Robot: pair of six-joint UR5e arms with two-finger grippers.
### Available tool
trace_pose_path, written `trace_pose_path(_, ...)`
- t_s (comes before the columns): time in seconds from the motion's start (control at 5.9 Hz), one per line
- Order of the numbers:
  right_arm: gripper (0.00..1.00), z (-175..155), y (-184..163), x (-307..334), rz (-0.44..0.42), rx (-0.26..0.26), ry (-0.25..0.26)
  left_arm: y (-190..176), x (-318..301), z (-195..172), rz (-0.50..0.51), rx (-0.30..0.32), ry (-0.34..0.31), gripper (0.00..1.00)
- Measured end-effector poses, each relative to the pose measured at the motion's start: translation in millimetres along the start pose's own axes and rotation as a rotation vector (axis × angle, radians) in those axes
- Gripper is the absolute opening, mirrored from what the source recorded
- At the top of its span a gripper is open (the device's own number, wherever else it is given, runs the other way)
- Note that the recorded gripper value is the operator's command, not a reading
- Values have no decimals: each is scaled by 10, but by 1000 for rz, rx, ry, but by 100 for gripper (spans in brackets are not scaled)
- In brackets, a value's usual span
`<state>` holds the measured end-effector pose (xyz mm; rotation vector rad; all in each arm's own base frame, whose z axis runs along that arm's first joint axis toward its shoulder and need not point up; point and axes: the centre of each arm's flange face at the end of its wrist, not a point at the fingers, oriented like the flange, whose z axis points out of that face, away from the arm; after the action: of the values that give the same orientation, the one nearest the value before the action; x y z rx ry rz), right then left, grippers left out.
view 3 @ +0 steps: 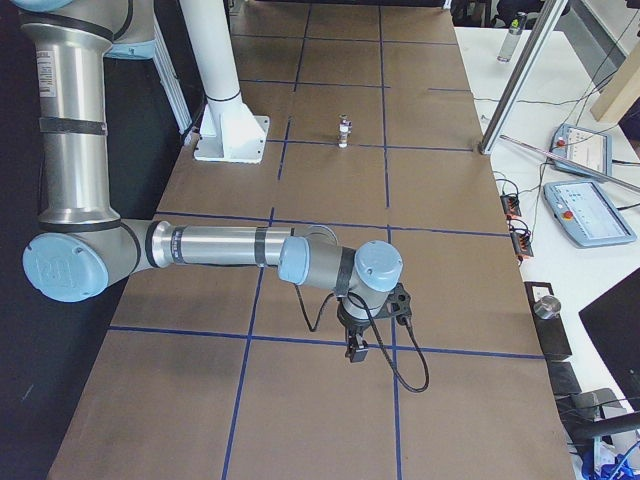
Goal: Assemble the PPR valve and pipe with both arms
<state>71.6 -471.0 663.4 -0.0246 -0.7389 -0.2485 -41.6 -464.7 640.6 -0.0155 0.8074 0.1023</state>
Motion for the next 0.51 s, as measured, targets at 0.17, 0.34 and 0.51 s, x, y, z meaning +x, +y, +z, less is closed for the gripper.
trace_pose_path(0.17,100,12,8,2,29,-1,-2,-7,34,-34,12,8,0,100)
trace_pose_path(0.34,100,16,11,-2,57,-1,-5,9,52,-50,20,12,-1,100)
trace_pose_path(0.51,100,1,0,-16,76,3,-6,42,79,-68,25,16,-1,100)
